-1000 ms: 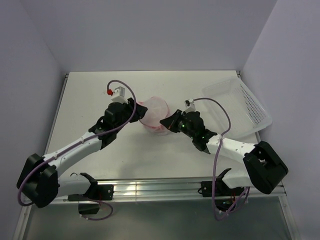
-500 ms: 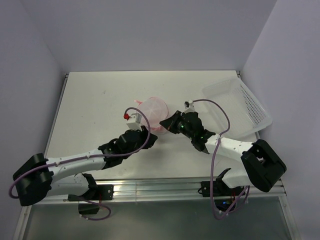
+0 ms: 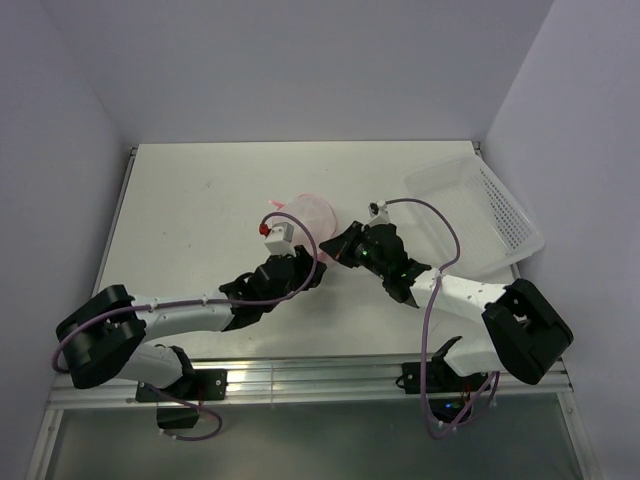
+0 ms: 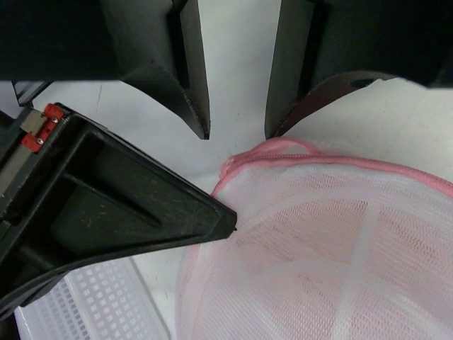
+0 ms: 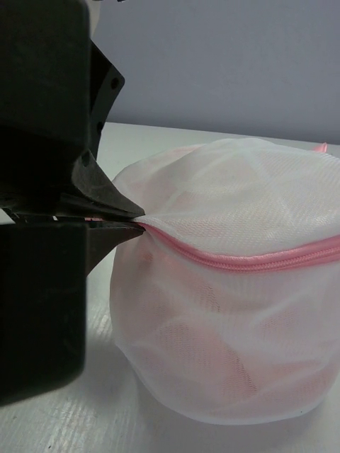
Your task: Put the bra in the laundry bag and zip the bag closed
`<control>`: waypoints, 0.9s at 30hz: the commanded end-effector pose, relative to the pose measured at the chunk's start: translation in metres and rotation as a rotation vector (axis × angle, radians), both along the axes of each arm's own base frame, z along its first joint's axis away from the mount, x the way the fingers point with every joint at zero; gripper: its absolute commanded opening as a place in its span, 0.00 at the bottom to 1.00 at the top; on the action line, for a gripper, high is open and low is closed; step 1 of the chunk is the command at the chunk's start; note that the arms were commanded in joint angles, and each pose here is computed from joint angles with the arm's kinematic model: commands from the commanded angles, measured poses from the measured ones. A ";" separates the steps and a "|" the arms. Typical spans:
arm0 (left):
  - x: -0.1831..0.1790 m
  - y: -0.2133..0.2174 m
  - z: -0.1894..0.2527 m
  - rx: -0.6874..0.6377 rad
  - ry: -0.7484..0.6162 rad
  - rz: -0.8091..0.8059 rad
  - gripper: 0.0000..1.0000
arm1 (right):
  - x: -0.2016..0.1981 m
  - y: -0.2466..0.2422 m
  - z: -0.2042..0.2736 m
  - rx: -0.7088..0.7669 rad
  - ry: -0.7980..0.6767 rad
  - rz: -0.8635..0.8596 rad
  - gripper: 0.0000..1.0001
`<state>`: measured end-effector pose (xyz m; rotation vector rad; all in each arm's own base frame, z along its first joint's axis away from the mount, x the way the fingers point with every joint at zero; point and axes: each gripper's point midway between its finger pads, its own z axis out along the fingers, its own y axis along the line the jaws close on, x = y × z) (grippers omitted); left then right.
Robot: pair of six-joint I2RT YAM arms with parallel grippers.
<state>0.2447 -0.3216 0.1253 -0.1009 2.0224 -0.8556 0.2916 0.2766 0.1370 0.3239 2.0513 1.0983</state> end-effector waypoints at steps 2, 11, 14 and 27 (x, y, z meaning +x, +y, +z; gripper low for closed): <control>0.019 -0.008 0.029 -0.056 -0.090 0.055 0.43 | -0.001 0.001 0.017 0.046 -0.040 -0.003 0.00; 0.030 -0.005 0.036 -0.066 -0.139 0.105 0.41 | -0.004 0.000 0.020 0.058 -0.042 -0.002 0.00; 0.031 -0.004 0.040 -0.074 -0.164 0.109 0.37 | -0.004 0.000 0.019 0.048 -0.042 -0.003 0.00; 0.032 -0.009 0.047 -0.062 -0.194 0.080 0.18 | -0.004 -0.002 0.017 0.034 -0.039 -0.008 0.00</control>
